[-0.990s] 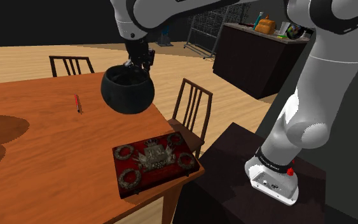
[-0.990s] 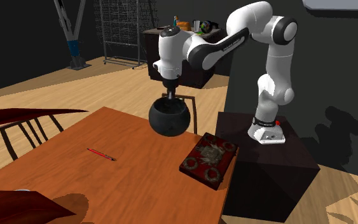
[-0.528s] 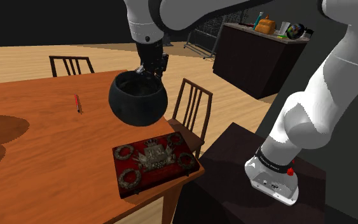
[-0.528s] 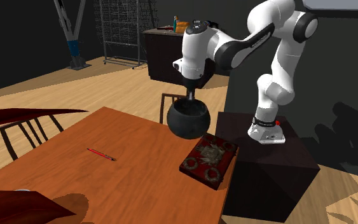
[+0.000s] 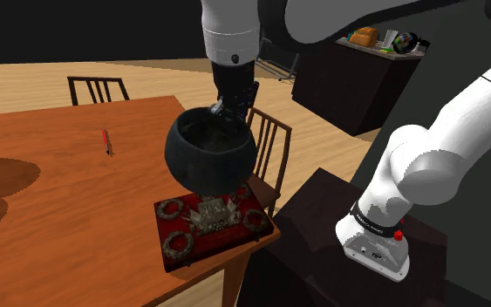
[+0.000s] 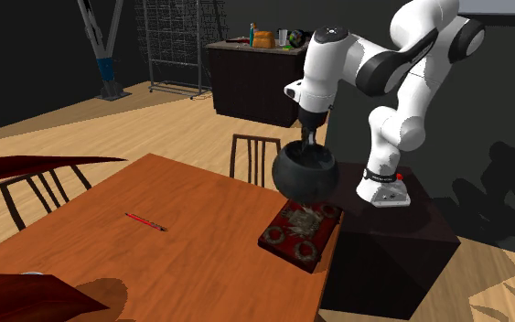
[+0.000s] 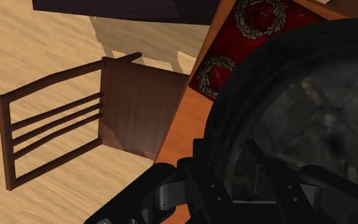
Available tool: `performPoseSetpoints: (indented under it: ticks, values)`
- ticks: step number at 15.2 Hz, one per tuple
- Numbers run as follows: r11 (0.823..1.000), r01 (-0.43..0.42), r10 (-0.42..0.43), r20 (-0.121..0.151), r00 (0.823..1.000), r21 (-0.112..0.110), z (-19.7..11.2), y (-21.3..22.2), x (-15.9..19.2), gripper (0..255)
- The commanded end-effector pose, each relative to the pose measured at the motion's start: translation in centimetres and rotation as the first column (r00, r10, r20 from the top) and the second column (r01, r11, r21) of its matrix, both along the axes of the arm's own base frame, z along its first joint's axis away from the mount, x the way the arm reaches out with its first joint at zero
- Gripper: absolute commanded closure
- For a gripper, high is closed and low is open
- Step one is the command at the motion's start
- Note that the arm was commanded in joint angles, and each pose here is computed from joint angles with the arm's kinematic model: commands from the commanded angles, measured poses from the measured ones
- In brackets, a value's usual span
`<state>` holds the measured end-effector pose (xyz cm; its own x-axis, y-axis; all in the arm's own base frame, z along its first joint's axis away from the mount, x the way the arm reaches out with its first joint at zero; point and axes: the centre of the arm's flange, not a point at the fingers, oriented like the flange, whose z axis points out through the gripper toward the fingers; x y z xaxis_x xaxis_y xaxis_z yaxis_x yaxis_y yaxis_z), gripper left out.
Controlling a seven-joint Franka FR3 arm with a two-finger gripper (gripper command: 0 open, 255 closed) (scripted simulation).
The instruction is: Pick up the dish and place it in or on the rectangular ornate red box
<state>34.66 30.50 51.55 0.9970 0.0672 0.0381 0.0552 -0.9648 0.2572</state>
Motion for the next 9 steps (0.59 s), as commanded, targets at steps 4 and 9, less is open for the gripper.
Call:
performPoseSetpoints:
  ticks: [4, 9]
  values:
    - [1.000, 0.001, -0.001, 0.002, 1.000, 0.002, -1.7, 0.3, -1.5, 255]
    - [1.000, 0.001, -0.001, 0.002, 1.000, 0.002, -4.4, 0.3, -1.5, 255]
